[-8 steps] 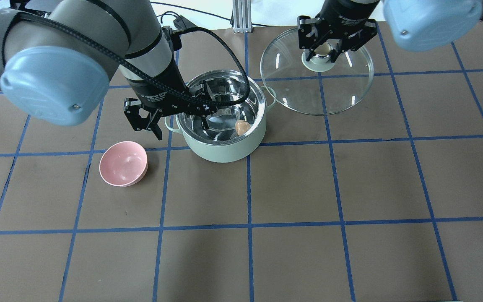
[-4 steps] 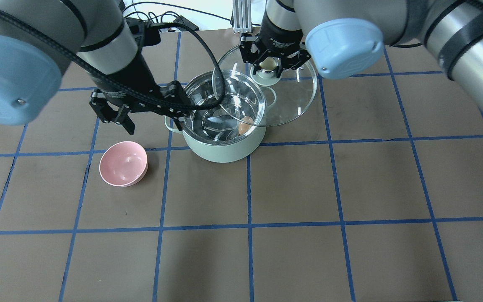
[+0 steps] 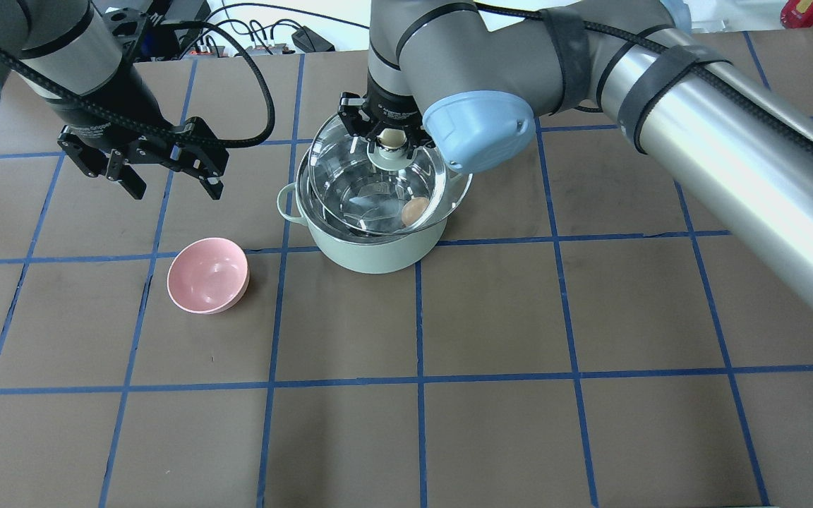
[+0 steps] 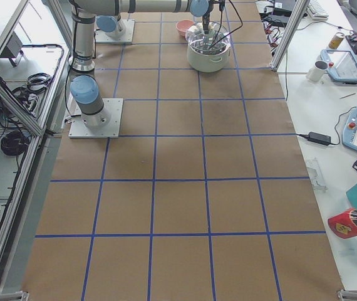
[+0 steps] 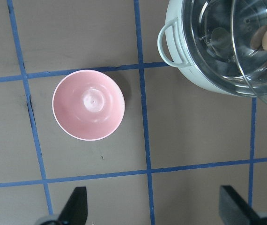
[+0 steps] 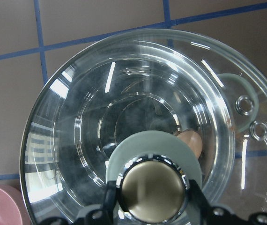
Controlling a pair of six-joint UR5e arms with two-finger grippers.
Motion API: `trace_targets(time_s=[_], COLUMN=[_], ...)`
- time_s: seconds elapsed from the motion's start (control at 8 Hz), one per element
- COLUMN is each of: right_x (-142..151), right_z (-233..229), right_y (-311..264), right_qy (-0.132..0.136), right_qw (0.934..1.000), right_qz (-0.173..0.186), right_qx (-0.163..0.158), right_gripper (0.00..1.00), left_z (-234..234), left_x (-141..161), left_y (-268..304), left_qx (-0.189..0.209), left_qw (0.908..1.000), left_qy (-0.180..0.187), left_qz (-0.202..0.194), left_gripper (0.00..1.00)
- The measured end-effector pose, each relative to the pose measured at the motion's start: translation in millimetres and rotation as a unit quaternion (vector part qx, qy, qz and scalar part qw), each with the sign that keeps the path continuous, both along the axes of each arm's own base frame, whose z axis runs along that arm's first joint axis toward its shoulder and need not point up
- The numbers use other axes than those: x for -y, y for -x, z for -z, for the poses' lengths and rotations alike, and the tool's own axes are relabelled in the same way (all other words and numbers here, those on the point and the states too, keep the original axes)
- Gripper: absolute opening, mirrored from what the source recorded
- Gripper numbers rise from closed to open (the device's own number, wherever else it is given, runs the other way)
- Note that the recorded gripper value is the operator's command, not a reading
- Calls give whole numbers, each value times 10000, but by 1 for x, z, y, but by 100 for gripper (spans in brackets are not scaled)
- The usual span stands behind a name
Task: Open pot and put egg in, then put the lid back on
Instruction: 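Withdraw the left gripper while the right gripper carries the lid over the pot, then lower the glass lid onto the pot with the right gripper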
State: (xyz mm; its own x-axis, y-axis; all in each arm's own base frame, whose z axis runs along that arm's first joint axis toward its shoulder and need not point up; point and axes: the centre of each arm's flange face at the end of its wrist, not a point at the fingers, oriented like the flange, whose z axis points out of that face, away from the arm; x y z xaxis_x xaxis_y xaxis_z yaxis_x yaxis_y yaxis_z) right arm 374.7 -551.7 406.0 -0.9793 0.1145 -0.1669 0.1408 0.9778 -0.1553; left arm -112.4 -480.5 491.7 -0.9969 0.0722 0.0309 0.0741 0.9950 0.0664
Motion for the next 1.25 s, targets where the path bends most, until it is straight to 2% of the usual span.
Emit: trace_targets(time_s=[0.5,1.25], right_x=[-2,3], right_z=[33,58], right_y=[-35,-52], right_qy=[4,70], right_qw=[9999,9996], right_qz=[40,-167], right_qx=[-107,-205], right_gripper=[0,0], left_z=[0,-1], left_x=[1,-2], left_y=[-3,-3], left_qx=[13,22], left_qw=[10000,10000], left_qy=[13,29], left_qz=[53,11], left_gripper=[100,100])
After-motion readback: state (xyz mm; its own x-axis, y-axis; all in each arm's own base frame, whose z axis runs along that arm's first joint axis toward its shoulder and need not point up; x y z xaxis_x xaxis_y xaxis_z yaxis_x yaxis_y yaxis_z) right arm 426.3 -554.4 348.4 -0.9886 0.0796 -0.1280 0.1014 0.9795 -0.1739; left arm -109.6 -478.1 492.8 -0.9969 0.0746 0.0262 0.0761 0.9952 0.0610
